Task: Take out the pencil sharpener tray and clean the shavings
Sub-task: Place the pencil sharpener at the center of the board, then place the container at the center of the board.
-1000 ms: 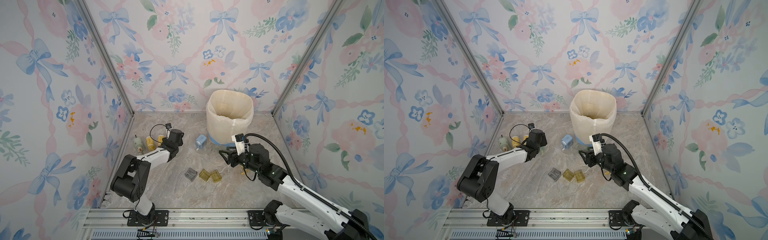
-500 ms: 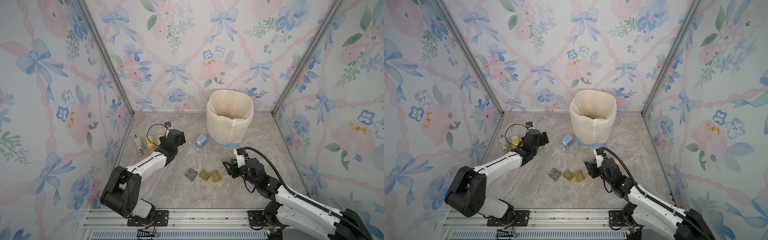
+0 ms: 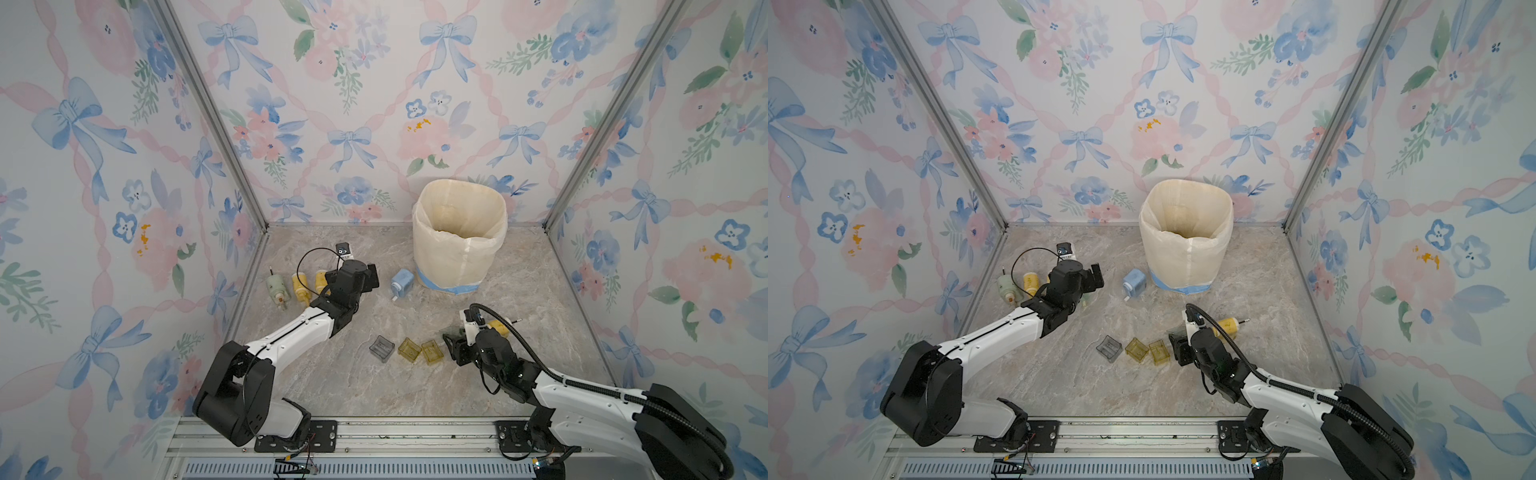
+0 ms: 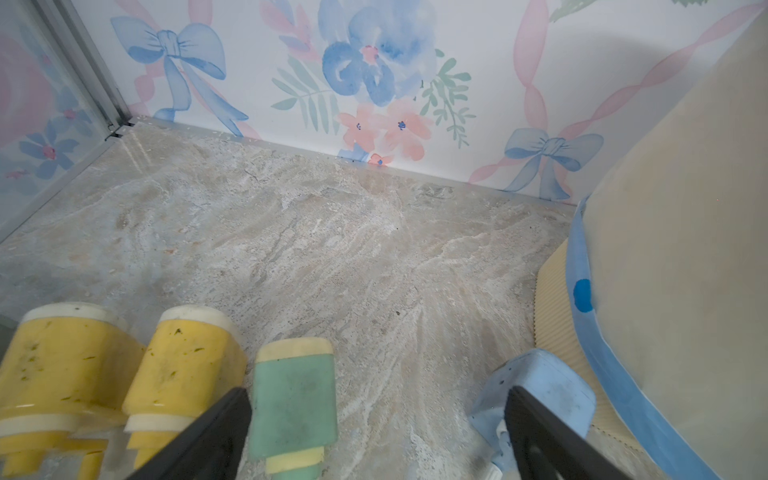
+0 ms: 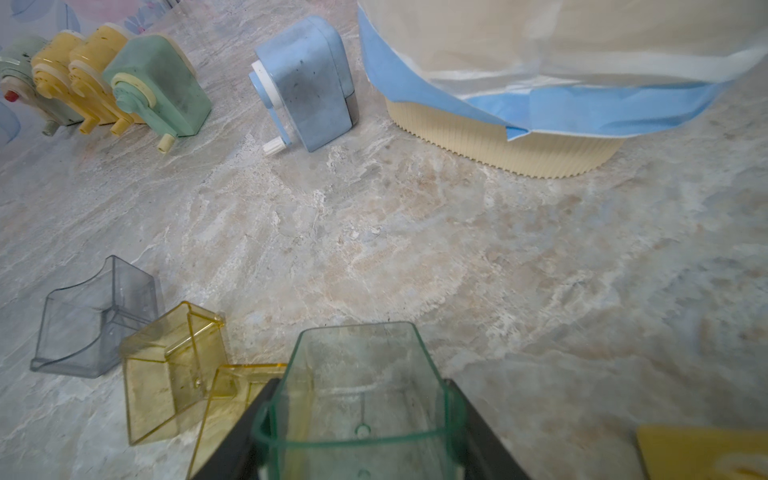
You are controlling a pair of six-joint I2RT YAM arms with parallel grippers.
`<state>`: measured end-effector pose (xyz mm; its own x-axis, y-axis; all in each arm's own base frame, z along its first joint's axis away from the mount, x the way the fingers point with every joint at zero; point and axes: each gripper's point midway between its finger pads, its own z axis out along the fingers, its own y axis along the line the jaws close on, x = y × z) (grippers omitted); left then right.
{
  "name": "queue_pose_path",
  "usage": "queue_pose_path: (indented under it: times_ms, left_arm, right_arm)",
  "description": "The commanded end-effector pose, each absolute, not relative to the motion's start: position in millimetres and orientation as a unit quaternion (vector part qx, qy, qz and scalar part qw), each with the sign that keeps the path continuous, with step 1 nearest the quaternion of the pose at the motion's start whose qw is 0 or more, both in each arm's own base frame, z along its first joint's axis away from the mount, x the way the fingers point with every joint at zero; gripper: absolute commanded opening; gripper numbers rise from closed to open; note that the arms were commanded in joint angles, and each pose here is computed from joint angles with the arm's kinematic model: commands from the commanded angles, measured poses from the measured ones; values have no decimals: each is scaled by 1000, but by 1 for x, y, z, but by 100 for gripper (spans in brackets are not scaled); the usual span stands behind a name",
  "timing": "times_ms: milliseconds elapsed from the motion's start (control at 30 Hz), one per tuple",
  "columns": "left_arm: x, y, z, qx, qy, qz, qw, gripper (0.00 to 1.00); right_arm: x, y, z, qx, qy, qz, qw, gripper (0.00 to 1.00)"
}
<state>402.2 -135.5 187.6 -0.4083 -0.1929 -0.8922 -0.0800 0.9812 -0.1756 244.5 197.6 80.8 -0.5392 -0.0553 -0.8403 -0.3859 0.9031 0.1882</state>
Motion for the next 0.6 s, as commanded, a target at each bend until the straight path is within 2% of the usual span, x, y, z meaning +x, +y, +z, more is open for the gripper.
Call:
queue_pose_path:
  times_ms: [0, 267, 567]
  left_arm:
    - [395, -142, 185, -65, 842, -63, 532, 98]
    - [393, -151, 190, -50, 842, -74, 533, 98]
    - [394, -155, 182, -43, 847, -75, 525, 98]
  right_arm:
    - [248, 198, 80, -107, 852, 169, 484, 40]
    - [245, 200, 51, -88, 861, 161, 474, 42]
    - [238, 215, 51, -102, 863, 167, 467, 58]
